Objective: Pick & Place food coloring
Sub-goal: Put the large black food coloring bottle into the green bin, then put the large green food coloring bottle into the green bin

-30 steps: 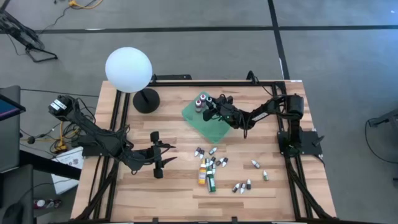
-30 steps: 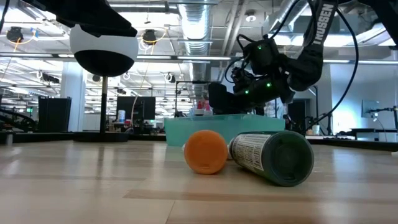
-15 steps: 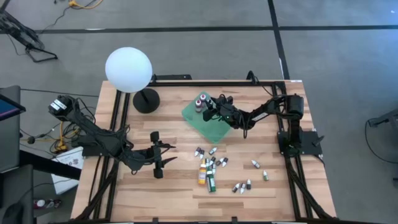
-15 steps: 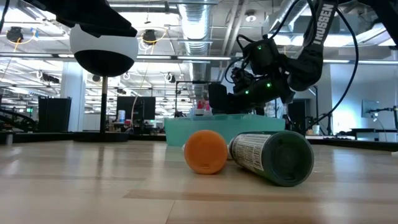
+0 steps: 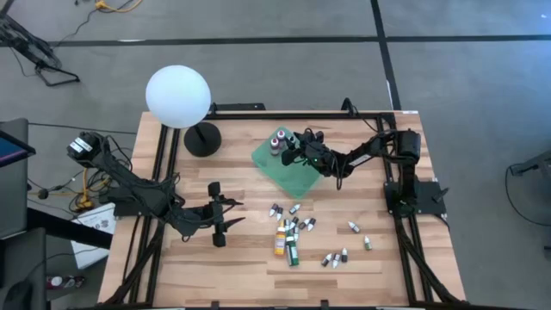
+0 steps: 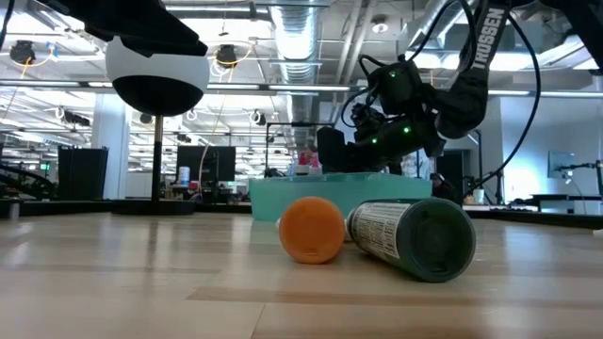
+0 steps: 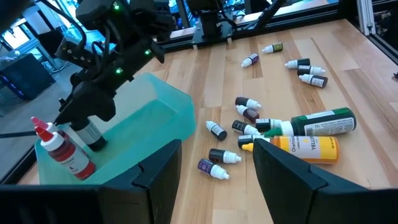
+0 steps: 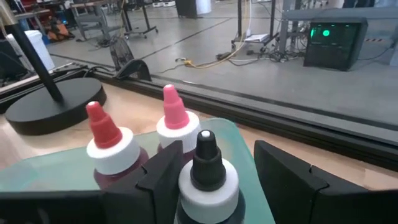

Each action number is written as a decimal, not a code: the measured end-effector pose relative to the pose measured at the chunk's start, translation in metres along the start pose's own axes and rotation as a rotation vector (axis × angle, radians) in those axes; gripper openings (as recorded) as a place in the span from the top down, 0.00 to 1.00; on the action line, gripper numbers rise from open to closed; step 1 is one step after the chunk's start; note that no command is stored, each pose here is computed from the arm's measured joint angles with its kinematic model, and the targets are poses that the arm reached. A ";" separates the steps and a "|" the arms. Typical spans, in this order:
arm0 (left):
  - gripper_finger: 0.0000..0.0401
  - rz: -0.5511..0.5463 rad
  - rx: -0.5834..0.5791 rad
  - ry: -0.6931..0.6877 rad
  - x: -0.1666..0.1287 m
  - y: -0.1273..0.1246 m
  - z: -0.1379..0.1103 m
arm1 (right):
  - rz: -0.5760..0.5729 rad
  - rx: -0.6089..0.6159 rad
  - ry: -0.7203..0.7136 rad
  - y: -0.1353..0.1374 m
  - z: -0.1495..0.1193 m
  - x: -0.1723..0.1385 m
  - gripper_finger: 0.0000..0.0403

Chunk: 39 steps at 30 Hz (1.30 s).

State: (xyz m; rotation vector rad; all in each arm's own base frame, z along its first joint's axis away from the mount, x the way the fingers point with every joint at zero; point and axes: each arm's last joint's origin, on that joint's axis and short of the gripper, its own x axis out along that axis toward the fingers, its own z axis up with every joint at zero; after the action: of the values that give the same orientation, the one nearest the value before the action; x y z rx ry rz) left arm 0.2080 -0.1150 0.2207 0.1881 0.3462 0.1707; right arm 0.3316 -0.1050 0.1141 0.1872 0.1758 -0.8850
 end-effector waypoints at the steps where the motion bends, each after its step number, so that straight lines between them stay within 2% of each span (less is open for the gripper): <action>1: 0.52 0.000 0.000 0.000 0.000 0.000 0.000 | 0.000 0.000 0.000 0.000 0.000 0.000 0.52; 17: 0.52 0.000 0.000 0.000 0.000 0.000 0.000 | 0.029 -0.065 -0.057 0.006 0.005 -0.003 0.46; 23: 0.52 -0.001 0.000 0.000 0.000 0.000 0.000 | 0.043 -0.097 -0.118 0.009 0.024 -0.010 0.45; 30: 0.52 -0.001 0.001 0.000 0.000 0.000 0.000 | 0.103 -0.163 -0.200 0.023 0.063 -0.040 0.45; 39: 0.52 -0.001 0.001 0.001 0.000 0.000 0.000 | 0.238 -0.307 -0.062 0.042 0.083 -0.101 0.45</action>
State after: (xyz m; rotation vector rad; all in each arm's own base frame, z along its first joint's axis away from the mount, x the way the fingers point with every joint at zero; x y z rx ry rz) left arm 0.2080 -0.1149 0.2207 0.1885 0.3469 0.1695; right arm 0.3080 -0.0230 0.2218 -0.1037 0.2244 -0.6164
